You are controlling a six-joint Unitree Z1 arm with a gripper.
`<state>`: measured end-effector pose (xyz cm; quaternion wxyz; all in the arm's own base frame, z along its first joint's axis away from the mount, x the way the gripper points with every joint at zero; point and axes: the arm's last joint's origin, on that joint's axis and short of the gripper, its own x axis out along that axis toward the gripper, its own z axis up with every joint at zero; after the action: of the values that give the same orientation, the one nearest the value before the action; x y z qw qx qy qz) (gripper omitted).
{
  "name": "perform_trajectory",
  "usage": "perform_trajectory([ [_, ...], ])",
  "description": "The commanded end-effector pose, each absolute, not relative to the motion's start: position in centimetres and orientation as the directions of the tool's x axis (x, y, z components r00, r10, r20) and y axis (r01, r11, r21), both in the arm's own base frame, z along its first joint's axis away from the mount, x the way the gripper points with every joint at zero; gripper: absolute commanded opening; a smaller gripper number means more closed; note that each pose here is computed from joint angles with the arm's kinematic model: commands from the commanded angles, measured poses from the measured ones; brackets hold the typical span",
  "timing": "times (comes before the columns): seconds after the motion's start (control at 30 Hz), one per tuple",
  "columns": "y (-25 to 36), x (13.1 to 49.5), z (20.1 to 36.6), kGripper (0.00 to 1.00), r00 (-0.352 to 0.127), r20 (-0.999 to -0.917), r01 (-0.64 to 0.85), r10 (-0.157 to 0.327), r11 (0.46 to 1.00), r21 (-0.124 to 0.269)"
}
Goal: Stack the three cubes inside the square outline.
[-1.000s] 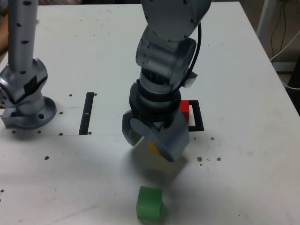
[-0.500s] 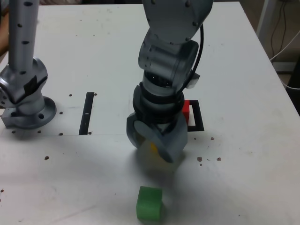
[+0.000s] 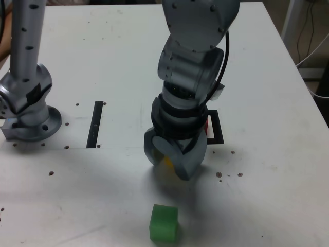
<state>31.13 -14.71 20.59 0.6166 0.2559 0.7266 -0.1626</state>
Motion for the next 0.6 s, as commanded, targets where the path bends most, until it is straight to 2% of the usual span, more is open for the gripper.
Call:
perform_trajectory([
  [0.0,-14.7,31.2,20.3,0.33,-0.118,-0.9769,0.569,0.178,0.818,0.081],
  [0.17,-14.6,31.3,20.4,0.31,-0.113,-0.9759,0.57,0.187,0.817,0.091],
  [0.4,-14.5,31.3,20.7,0.18,-0.099,-0.9758,0.568,0.195,0.816,0.106],
  [0.57,-14.2,30.6,22.2,0.12,-0.064,-0.9813,0.557,0.182,0.822,0.116],
])
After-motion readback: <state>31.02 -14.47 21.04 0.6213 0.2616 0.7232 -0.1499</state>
